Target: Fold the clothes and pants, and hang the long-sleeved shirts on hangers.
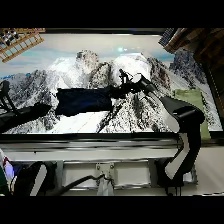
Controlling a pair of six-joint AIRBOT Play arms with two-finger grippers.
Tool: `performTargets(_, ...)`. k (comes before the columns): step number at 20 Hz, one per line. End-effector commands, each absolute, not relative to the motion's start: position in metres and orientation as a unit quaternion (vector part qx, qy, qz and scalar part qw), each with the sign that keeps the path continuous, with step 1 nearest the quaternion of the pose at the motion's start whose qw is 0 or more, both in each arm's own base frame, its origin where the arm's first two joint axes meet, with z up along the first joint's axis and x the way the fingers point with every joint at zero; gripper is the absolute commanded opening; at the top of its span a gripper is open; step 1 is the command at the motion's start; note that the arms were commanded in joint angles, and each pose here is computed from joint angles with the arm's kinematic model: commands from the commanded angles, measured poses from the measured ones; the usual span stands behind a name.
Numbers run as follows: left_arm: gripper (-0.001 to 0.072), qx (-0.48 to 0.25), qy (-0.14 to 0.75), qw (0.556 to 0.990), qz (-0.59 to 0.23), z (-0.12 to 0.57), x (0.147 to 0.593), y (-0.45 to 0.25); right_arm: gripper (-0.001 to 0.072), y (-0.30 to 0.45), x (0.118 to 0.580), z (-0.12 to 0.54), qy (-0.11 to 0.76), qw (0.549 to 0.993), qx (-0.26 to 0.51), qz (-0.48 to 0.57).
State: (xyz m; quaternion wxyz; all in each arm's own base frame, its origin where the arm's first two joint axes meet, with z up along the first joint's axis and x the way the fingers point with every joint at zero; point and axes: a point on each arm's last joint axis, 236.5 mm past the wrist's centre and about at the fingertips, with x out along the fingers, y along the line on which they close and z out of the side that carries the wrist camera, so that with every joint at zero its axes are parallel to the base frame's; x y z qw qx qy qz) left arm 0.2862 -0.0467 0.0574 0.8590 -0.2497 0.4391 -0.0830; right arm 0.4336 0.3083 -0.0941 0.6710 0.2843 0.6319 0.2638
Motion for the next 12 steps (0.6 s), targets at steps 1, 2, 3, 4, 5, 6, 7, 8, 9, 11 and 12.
performTargets(1,0.0276,-0.25,0.44,0.858,-0.084,0.057,0.285,-0.047,0.0025,0.308,0.439,-0.09,0.623,0.679,0.288,0.262)
performTargets(2,0.0276,-0.25,0.441,0.858,-0.084,0.057,0.285,-0.047,0.0025,0.298,0.446,-0.083,0.616,0.686,0.292,0.255)
performTargets(3,0.0276,-0.25,0.441,0.858,-0.084,0.057,0.285,-0.047,0.0025,0.286,0.455,-0.074,0.609,0.692,0.302,0.245)
performTargets(4,0.0276,-0.25,0.441,0.858,-0.084,0.057,0.285,-0.047,0.0025,0.271,0.466,-0.062,0.598,0.7,0.311,0.238)
performTargets(5,0.0276,-0.25,0.44,0.858,-0.084,0.057,0.285,-0.047,0.0024,0.254,0.478,-0.048,0.586,0.707,0.32,0.233)
performTargets(6,0.0276,-0.25,0.44,0.858,-0.083,0.057,0.286,-0.047,0.0024,0.237,0.488,-0.033,0.574,0.717,0.322,0.229)
performTargets(7,0.0276,-0.25,0.44,0.858,-0.083,0.057,0.286,-0.047,0.0024,0.215,0.5,-0.017,0.561,0.729,0.323,0.22)
performTargets(8,0.0276,-0.25,0.44,0.858,-0.084,0.057,0.286,-0.047,0.0024,0.193,0.511,-0.003,0.55,0.741,0.326,0.204)
performTargets(9,0.0276,-0.25,0.44,0.858,-0.084,0.057,0.286,-0.047,0.0024,0.168,0.524,0.012,0.536,0.755,0.33,0.185)
performTargets(11,0.0276,-0.25,0.44,0.858,-0.084,0.057,0.286,-0.047,0.0024,0.119,0.546,0.045,0.501,0.778,0.35,0.145)
performTargets(12,0.0276,-0.25,0.44,0.858,-0.084,0.057,0.286,-0.047,0.0024,0.091,0.557,0.062,0.482,0.786,0.368,0.121)
